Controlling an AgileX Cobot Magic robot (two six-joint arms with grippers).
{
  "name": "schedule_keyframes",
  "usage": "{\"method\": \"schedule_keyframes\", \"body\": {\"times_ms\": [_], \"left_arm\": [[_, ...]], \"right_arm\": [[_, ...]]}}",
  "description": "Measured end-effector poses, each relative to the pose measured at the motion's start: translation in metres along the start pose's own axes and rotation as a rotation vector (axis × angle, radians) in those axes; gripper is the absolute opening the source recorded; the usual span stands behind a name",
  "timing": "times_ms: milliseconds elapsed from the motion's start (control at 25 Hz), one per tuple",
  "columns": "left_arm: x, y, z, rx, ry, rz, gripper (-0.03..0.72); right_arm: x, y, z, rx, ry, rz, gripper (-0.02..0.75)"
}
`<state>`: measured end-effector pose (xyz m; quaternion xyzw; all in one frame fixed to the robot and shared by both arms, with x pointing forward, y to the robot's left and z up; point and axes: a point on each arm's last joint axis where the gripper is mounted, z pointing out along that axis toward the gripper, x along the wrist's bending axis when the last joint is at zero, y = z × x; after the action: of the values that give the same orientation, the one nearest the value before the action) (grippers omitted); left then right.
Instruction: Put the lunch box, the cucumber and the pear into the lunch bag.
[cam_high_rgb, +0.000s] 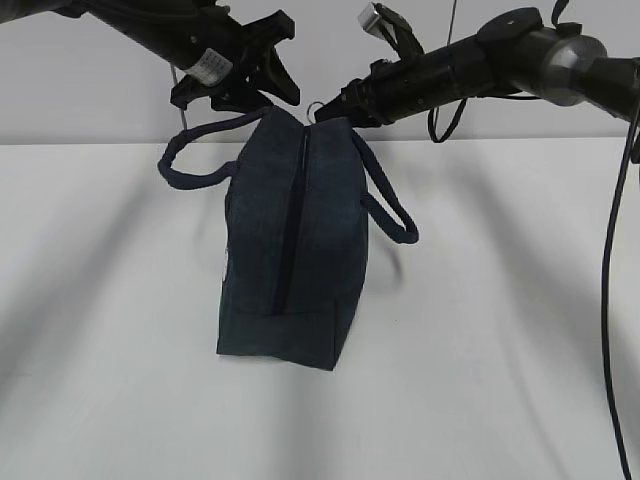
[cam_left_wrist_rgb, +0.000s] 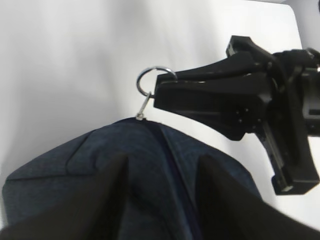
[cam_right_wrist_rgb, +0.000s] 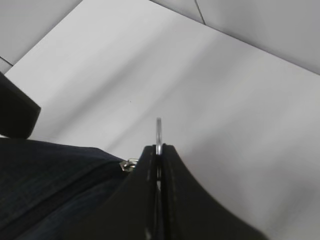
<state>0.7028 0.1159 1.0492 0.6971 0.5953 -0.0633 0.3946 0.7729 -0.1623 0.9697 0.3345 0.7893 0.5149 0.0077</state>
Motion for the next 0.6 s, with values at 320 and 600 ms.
{"method": "schedule_keyframes", "body": {"times_ms": [320, 600], "left_arm": [[-0.007, -0.005, 0.007, 0.022, -0.007, 0.015, 0.164], [-0.003, -0.009, 0.013, 0.073, -0.001, 0.007, 0.169]], "right_arm": [[0.001, 0.000, 0.000, 0.004, 0.007, 0.000, -0.016], [0.001, -0.001, 0.000, 0.007, 0.013, 0.000, -0.016]]}}
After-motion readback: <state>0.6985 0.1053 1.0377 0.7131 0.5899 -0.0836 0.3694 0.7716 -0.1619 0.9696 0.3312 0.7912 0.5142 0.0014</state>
